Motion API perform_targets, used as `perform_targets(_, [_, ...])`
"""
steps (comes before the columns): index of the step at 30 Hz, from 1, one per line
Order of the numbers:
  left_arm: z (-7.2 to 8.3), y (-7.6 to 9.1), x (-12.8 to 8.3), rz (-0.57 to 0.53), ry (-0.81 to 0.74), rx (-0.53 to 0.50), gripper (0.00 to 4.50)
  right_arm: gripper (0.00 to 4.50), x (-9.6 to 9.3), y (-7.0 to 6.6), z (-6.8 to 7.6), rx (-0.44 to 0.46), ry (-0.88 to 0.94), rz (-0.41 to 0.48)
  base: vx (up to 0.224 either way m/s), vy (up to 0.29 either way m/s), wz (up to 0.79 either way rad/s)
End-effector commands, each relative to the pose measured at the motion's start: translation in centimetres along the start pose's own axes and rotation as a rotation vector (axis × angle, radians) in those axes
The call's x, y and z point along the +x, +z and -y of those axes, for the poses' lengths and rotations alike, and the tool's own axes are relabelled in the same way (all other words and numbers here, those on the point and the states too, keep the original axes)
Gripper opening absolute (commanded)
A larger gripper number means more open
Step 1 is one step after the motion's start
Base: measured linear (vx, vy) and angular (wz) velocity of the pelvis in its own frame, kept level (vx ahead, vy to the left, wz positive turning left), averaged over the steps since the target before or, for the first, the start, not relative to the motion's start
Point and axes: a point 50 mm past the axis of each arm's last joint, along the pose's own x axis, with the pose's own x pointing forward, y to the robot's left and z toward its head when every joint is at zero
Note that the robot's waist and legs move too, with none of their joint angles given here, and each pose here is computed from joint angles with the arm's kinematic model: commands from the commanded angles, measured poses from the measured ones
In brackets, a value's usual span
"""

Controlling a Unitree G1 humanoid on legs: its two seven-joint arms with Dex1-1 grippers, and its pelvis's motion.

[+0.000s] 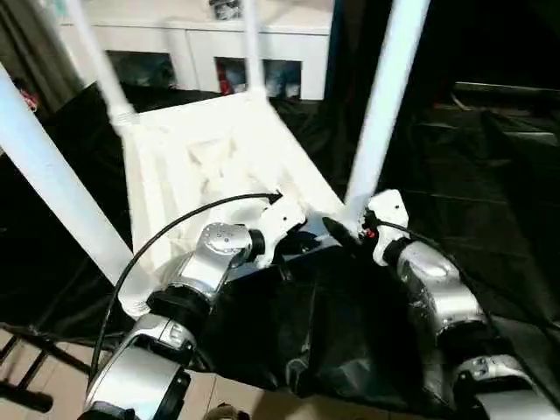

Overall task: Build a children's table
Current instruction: Rotate leg to tighten

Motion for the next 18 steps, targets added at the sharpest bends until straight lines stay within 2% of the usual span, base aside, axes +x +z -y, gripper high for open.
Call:
perform_targets(1, [0.6, 1.9, -0.1, 0.107, -0.108, 0.054, 0.0, 3.9, -0.2, 0.2, -0.7, -0.034, 0.143, -0.008, 0.0, 0.0, 0.0])
perform_targets(2, [0.6, 1.9, -0.1, 0.107, -0.108, 0.054, 0.0, 3.9, -0.2, 0.2, -0.7, -0.034, 0.143, -0.008, 0.0, 0.0, 0.0])
perform_targets(5, [0.2, 1.3, -1.2, 0.075, -0.16, 0.061, 0.0, 3.9, -1.3, 0.0, -1.1, -0.086, 0.332, -0.037, 0.0, 0.0, 0.0])
perform_targets(16, [-0.3, 0.6, -3.2, 0.018, -0.27, 0.052, 0.0, 3.9, -2.9, -0.1, -1.8, -0.092, 0.594, -0.101, 0.0, 0.0, 0.0])
perform_targets(18, [-0.4, 0.5, -3.4, 0.009, -0.287, 0.049, 0.0, 3.64, -3.1, -0.2, -1.9, -0.078, 0.617, -0.113, 0.0, 0.0, 0.0])
